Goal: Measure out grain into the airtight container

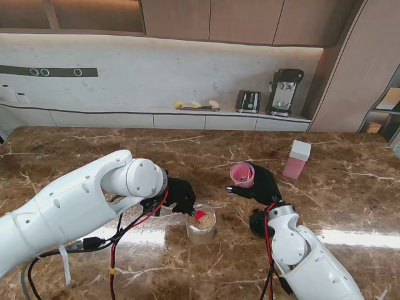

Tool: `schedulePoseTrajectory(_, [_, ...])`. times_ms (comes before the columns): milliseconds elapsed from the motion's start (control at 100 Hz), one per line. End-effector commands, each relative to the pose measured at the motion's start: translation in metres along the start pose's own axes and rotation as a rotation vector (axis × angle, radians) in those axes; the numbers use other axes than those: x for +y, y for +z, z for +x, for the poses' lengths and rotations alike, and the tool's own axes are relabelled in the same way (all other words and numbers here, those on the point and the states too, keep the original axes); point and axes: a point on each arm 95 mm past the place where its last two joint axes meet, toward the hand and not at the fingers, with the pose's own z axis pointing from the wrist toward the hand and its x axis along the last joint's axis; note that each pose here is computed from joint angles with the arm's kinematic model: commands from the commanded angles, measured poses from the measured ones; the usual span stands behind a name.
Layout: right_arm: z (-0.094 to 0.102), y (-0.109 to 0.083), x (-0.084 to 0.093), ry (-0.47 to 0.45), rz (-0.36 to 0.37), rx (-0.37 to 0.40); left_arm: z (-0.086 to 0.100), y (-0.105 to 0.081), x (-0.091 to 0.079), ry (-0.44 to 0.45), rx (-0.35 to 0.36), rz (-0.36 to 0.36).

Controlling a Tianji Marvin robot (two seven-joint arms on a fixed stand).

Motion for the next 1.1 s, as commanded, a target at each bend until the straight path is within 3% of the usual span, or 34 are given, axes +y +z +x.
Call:
schedulePoseTrajectory(0, [-0.0028, -0.0033, -0.004, 0.007, 0.016, -0.013, -0.0022, 0.0113, 0.0181, -0.012, -0.016, -0.046])
schedulePoseTrajectory(360, [-0.0028, -0.0031, -0.0041, 0.007, 0.016, -0.012, 0.0021, 0.0102, 0.0183, -0.004, -0.02, -0.025])
schedulePoseTrajectory(1090, [-0.0031, -0.003, -0.0049, 0.007, 0.018, -0.016, -0.0072, 0.0054, 0.0214, -0.055, -0.001, -0.041])
